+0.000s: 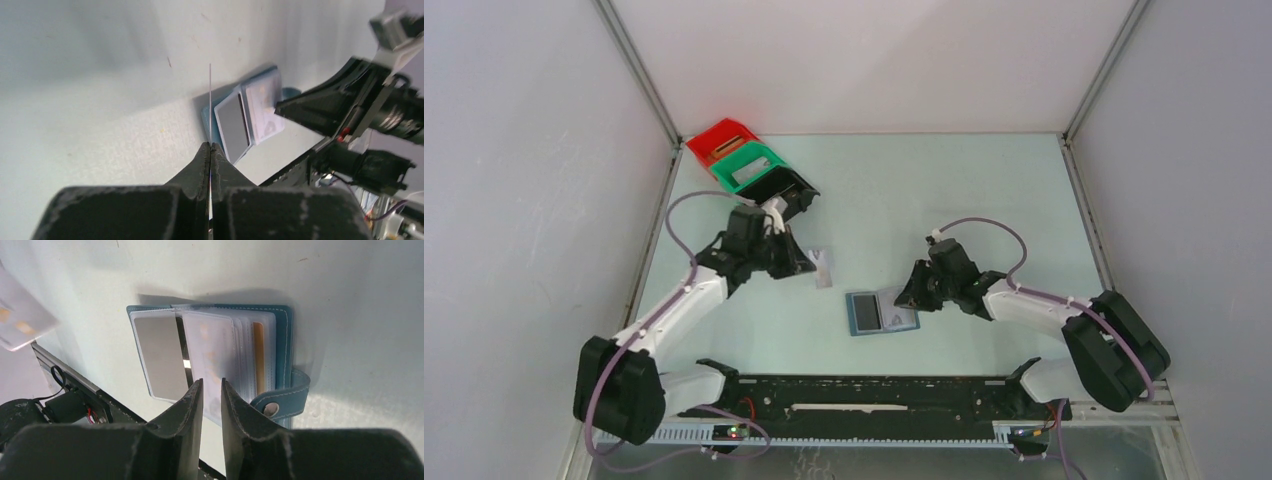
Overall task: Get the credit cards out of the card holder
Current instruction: Remove the credit card from the card holder, then place the credit card in the storage box.
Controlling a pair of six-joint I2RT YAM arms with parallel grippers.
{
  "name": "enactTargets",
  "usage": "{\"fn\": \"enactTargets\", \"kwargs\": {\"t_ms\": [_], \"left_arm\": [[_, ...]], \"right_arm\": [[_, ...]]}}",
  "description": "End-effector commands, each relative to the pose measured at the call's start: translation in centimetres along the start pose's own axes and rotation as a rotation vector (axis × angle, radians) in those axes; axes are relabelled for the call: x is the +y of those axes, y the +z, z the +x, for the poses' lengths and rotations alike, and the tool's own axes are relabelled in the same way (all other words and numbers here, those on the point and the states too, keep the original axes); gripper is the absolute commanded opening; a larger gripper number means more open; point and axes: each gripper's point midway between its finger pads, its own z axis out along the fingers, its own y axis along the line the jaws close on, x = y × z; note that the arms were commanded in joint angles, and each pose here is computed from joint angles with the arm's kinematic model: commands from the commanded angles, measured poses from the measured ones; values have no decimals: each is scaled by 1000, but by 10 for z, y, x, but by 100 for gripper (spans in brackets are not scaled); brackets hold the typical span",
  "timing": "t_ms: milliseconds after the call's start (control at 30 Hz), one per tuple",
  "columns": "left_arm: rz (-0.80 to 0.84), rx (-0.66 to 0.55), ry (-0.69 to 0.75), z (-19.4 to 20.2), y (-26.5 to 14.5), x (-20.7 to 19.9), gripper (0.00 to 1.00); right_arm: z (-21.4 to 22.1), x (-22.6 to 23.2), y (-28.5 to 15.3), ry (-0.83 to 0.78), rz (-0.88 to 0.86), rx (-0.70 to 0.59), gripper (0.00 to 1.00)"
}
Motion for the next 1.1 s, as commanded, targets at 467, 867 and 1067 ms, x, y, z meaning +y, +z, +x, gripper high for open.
{"fn": "enactTargets", "kwargs": {"t_ms": [467, 867, 1067], "left_arm": [[-219, -923, -500, -238, -112, 40, 0], [-315, -1201, -872, -296, -102, 93, 0], [-327, -1288, -1027, -311, -86, 117, 0]], "right_arm": [[-11, 17, -21, -46, -68, -36, 33], [-14, 15, -30, -42, -65, -32, 40], [-17, 10, -31, -29, -49, -24, 41]]}}
